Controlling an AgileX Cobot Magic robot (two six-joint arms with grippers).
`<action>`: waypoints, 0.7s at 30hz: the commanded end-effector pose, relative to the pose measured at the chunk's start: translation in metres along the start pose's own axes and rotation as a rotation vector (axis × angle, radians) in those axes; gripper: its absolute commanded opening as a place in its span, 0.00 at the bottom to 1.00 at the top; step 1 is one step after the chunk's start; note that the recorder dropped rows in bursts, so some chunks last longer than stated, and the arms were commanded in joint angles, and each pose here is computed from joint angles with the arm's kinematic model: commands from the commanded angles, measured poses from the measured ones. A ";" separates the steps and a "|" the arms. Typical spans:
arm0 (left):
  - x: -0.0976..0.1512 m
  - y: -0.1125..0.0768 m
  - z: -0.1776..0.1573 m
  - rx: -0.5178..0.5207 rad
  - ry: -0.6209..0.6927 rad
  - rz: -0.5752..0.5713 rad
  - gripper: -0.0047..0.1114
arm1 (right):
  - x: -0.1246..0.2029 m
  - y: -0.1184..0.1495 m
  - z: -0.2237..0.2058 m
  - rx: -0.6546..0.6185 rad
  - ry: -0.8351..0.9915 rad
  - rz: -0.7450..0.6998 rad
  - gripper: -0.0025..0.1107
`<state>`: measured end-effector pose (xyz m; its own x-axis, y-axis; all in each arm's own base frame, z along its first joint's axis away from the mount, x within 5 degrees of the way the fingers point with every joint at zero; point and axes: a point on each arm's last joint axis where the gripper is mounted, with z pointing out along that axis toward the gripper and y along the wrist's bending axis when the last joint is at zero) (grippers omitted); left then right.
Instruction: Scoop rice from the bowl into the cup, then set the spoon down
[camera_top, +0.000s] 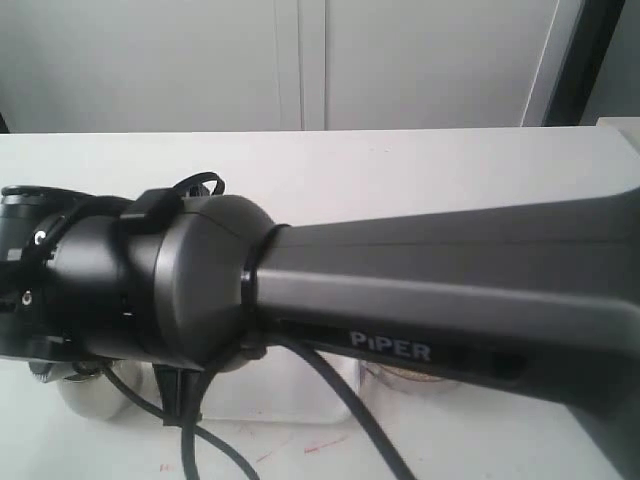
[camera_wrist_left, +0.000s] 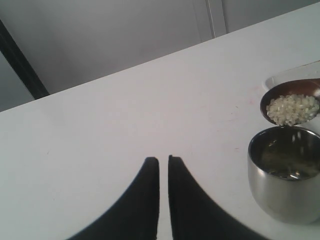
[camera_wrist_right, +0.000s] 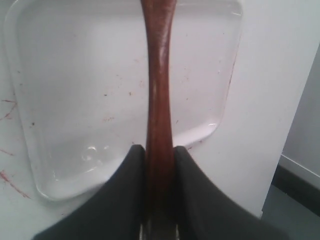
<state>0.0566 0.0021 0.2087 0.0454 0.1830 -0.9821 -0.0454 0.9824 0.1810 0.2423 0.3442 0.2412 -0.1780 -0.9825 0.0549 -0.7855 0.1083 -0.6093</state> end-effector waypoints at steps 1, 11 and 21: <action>-0.003 0.000 0.000 0.001 -0.013 -0.013 0.16 | -0.005 0.001 -0.007 0.032 -0.031 -0.046 0.02; -0.003 0.000 0.000 0.001 -0.013 -0.013 0.16 | -0.006 0.001 -0.008 0.049 -0.039 -0.058 0.02; -0.003 0.000 0.000 0.001 -0.013 -0.013 0.16 | -0.005 -0.006 -0.008 0.120 -0.031 -0.085 0.02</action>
<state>0.0566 0.0021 0.2087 0.0454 0.1830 -0.9821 -0.0454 0.9824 0.1810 0.2408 0.3497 0.2456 -0.1097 -0.9908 0.0794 -0.7464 0.0293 -0.6649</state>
